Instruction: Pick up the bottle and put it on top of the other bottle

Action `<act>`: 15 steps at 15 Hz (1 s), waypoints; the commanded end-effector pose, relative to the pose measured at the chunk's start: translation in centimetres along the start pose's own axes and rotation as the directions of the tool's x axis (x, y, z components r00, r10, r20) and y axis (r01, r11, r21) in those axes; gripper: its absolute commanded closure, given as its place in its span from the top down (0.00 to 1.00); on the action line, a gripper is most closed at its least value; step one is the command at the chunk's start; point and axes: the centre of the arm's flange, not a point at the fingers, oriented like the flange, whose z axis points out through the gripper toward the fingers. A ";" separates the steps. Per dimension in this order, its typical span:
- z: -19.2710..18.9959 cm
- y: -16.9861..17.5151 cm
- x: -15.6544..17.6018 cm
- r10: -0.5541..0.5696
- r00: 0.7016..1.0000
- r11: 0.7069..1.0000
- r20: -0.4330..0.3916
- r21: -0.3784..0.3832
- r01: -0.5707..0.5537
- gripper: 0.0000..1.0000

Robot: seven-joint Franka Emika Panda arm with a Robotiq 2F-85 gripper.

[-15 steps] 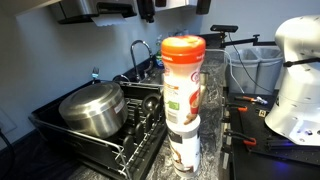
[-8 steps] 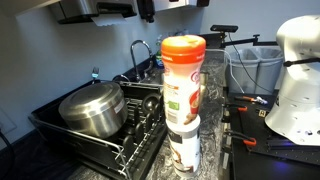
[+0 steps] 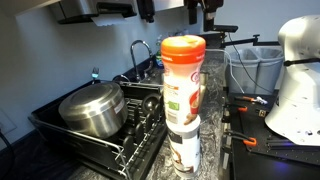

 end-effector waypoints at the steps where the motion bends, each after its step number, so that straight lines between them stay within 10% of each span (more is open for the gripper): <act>1: 3.0 0.1 -2.2 0.111 0.994 0.993 0.016 0.034 -0.111 1.00; 15: 12.5 4.0 -5.6 0.495 0.868 0.869 0.041 -0.014 -0.494 1.00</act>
